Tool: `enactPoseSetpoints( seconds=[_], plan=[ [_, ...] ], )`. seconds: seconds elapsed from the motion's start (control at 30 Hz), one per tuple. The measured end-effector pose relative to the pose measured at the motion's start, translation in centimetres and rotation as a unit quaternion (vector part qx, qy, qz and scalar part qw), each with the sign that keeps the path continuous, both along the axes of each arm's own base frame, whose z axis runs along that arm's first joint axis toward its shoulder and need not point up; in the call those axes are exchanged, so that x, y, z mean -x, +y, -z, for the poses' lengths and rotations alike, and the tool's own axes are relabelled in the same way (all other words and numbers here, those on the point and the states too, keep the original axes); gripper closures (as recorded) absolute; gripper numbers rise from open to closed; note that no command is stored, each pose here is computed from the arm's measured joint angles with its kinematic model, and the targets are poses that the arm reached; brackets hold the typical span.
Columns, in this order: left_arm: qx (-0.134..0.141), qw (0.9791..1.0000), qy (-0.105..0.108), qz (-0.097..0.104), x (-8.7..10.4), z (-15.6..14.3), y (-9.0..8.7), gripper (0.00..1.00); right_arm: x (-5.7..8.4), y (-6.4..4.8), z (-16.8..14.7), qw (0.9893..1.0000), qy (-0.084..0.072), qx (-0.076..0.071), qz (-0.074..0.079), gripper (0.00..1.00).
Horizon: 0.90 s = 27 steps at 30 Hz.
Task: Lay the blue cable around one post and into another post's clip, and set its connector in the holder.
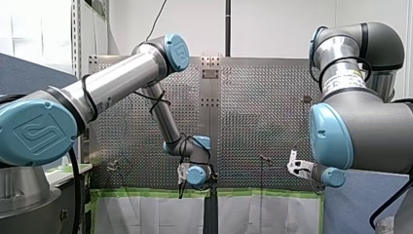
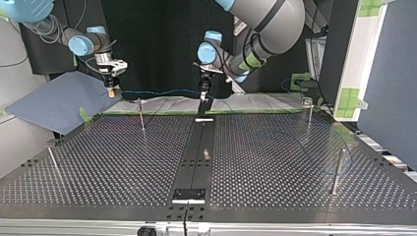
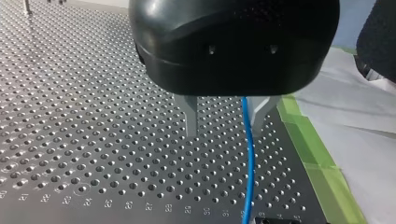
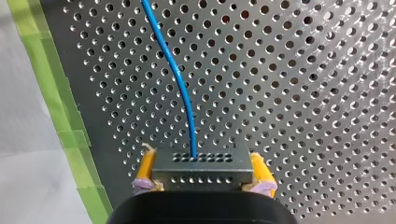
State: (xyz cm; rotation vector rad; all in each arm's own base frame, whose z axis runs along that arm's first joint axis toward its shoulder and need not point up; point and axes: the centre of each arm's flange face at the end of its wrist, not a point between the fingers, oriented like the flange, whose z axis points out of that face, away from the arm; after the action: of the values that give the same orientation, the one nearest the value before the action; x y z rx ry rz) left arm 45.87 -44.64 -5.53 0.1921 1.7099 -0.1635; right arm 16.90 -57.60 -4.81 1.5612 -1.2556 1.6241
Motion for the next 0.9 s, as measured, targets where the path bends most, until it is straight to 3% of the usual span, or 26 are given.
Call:
enactPoseSetpoints(
  seconds=[0.07, 0.1, 0.17, 0.27, 0.4, 0.57, 0.9],
  plan=[
    [-0.002, 1.0, 0.0, 0.0, 0.01, 0.01, 0.02, 0.64, 0.01, -0.01, 0.0, 1.0, 0.0, 0.0, 0.001, 1.0],
    [-0.002, 1.0, 0.0, 0.0, 0.01, 0.02, 0.03, 0.64, 0.02, -0.01, 0.0, 1.0, 0.0, 0.0, 0.001, 1.0],
    [-0.003, 1.0, 0.001, 0.0, 0.02, 0.02, 0.03, 0.78, 0.02, -0.01, 0.0, 1.0, 0.0, 0.0, 0.001, 1.0],
    [-0.003, 1.0, 0.001, 0.0, 0.02, 0.02, 0.03, 0.87, 0.02, -0.01, 0.0, 1.0, 0.0, 0.0, 0.001, 1.0],
    [-0.003, 1.0, 0.001, 0.0, 0.01, 0.01, 0.01, 0.89, 0.02, -0.01, 0.0, 1.0, 0.0, 0.0, 0.001, 1.0],
    [-0.001, 1.0, 0.001, 0.0, 0.0, 0.0, -0.01, 1.0, 0.02, -0.01, 0.0, 1.0, 0.0, 0.0, 0.001, 1.0],
    [0.018, 0.9997, 0.0, 0.02, 0.17, -0.1, -0.71, 1.0, 0.47, -0.16, 0.0, 1.0, 0.001, 0.0, 0.009, 1.0]
  ],
)
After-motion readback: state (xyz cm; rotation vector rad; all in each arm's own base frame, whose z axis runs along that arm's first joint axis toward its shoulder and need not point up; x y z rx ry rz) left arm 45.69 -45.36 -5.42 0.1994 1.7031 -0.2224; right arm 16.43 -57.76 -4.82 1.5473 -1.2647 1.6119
